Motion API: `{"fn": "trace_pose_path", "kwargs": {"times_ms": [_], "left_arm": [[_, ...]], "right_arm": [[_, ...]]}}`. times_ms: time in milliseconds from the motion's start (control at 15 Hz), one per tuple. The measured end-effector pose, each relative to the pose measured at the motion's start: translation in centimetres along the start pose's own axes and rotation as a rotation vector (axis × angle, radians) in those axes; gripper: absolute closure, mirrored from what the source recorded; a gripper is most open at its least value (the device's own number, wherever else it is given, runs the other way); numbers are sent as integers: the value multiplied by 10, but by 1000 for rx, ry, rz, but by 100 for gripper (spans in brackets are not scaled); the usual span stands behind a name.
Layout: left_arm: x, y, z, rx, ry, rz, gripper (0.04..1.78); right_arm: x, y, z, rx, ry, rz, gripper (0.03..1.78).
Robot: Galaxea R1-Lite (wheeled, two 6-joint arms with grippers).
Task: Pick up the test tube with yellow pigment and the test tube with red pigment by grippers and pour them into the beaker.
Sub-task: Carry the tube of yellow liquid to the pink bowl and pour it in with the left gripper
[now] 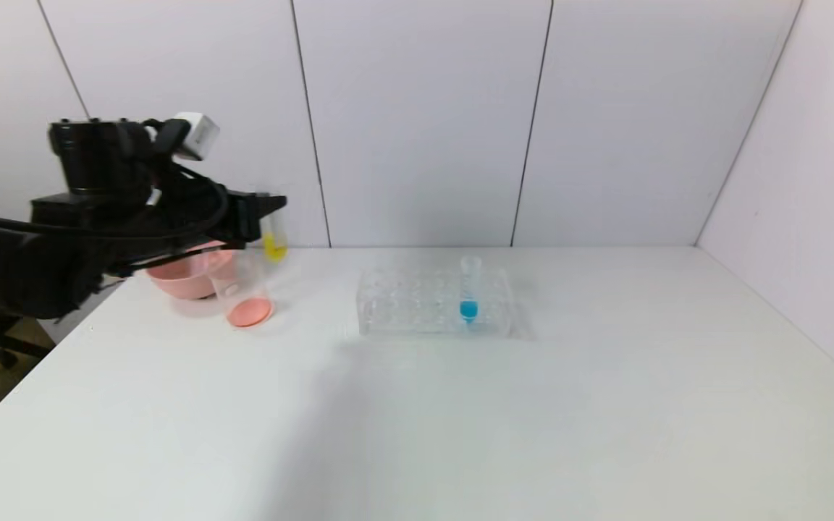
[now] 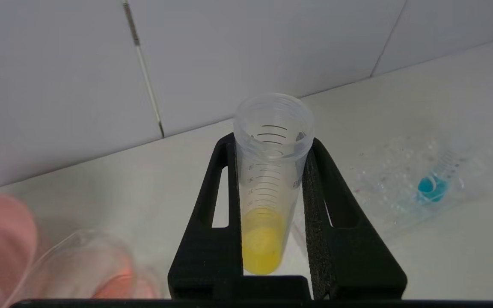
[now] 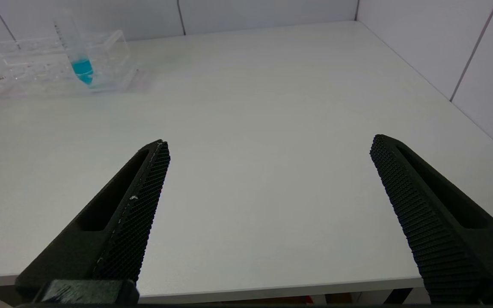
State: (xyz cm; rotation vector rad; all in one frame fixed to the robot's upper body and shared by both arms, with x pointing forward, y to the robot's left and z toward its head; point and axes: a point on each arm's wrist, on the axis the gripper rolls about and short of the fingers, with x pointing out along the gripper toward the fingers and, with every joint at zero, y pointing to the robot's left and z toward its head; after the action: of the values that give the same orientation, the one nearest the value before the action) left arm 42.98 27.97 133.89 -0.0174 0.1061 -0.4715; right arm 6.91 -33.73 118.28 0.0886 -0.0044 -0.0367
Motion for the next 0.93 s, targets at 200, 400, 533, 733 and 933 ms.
{"fn": "trace_pose_path", "kwargs": {"times_ms": [200, 400, 533, 733, 933], "left_arm": [[-55, 64, 1, 44, 46, -79, 139], [-97, 102, -5, 144, 109, -172, 139], [-109, 117, -5, 202, 155, -186, 139], [-104, 139, -5, 224, 220, -153, 139], [-81, 160, -4, 287, 271, -106, 139]], "right_arm": [[0, 0, 0, 0, 0, 0, 10], [0, 0, 0, 0, 0, 0, 10], [0, 0, 0, 0, 0, 0, 10], [0, 0, 0, 0, 0, 0, 10], [0, 0, 0, 0, 0, 0, 10]]}}
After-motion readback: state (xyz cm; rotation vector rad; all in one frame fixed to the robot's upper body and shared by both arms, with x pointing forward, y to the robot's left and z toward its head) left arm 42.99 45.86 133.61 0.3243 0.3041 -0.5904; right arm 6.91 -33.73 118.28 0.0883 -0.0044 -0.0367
